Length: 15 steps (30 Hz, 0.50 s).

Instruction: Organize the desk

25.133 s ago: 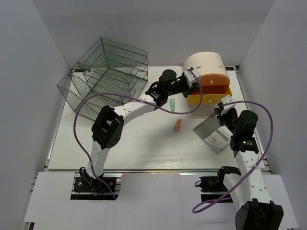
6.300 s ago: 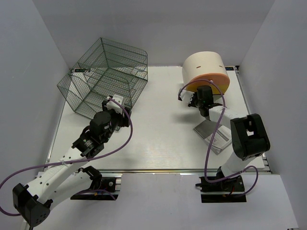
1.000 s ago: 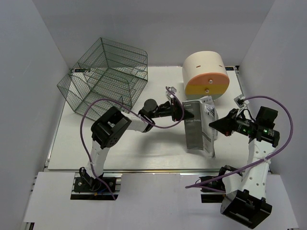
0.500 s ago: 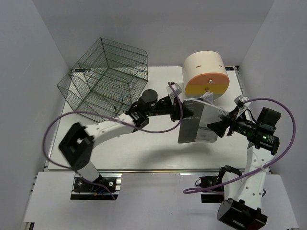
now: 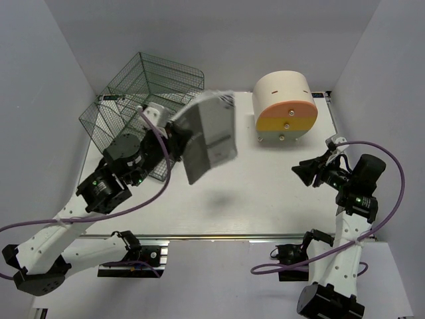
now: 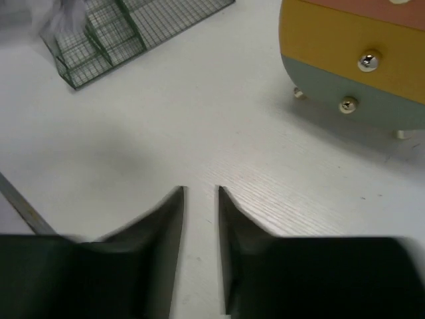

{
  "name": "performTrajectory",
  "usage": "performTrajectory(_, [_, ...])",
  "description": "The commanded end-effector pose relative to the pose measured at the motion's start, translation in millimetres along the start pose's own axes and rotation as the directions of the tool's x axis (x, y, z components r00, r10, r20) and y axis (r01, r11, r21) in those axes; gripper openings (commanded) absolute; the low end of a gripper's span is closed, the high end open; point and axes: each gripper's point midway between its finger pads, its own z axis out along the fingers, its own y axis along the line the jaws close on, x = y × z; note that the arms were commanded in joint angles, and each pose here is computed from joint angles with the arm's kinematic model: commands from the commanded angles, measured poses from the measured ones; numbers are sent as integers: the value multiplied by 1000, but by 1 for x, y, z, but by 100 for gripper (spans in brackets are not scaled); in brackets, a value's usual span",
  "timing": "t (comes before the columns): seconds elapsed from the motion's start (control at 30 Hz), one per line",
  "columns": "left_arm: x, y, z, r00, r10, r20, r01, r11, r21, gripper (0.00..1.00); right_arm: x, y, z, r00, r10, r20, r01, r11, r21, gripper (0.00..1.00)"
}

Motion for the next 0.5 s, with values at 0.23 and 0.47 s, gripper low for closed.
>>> performTrajectory(0.23, [-77, 120, -69, 967, -28, 255, 199, 707, -679, 0, 3, -23, 13, 998, 49, 35, -52, 995, 88, 0])
performTrajectory(0.47, [-86, 144, -80, 973, 92, 211, 139, 496, -857, 0, 16, -24, 22, 996, 90, 10, -91, 993, 82, 0])
